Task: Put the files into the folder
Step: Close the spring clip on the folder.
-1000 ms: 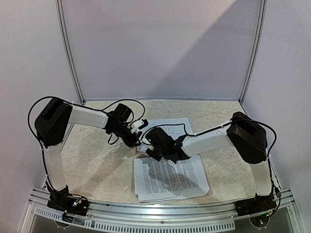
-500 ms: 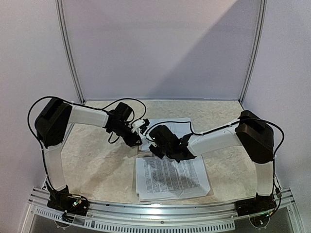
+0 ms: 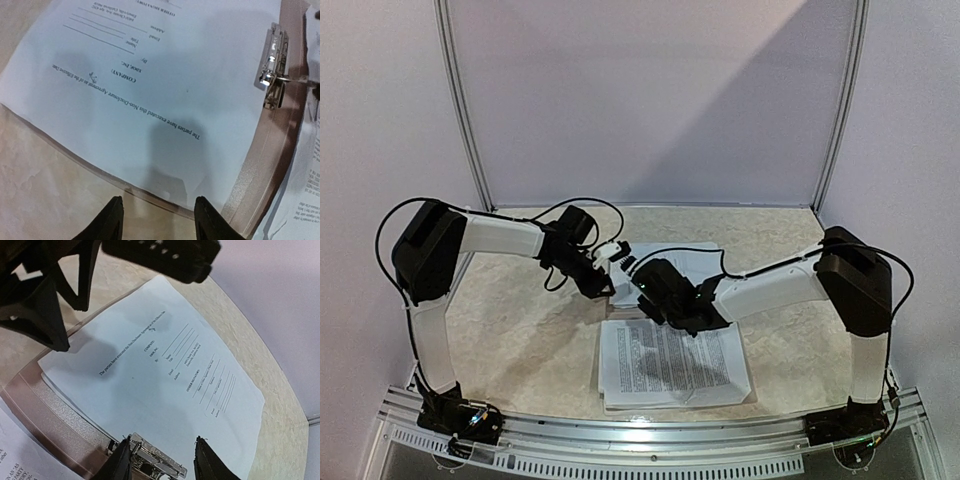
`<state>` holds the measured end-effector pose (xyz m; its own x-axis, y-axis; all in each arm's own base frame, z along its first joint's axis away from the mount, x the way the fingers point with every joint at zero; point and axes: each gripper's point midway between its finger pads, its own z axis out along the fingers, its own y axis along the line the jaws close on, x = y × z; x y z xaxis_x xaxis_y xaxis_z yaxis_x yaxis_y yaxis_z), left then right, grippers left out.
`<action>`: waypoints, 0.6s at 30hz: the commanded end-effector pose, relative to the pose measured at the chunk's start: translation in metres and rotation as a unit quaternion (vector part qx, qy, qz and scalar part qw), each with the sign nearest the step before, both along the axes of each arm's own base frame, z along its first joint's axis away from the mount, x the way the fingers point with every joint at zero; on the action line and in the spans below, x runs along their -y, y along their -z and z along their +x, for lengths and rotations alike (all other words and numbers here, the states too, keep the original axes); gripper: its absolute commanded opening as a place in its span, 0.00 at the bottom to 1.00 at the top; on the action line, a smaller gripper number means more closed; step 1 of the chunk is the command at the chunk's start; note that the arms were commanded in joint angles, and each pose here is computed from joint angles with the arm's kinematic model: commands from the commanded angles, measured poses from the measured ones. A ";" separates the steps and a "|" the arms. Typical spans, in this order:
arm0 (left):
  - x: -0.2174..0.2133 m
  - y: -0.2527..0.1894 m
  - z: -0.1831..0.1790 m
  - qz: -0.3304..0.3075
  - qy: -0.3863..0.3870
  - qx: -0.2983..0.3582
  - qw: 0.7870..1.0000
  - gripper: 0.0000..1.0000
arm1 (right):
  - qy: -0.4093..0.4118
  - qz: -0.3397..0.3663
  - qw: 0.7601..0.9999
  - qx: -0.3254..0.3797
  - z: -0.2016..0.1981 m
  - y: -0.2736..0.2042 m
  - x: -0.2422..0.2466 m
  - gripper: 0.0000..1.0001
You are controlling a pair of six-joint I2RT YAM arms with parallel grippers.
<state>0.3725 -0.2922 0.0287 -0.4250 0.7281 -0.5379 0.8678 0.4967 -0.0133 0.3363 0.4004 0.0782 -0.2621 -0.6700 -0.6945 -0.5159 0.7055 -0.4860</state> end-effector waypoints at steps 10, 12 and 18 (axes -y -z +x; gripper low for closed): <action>0.000 -0.014 -0.005 0.025 0.021 0.023 0.999 0.50 | 0.084 0.029 0.996 -0.018 0.000 -0.017 0.044 0.39; -0.001 -0.018 -0.006 0.025 0.023 0.025 0.999 0.51 | 0.092 0.030 0.995 -0.026 -0.001 -0.014 0.053 0.39; 0.002 -0.033 -0.006 0.020 0.029 0.033 0.999 0.51 | 0.097 0.067 0.992 -0.048 -0.004 -0.025 0.060 0.41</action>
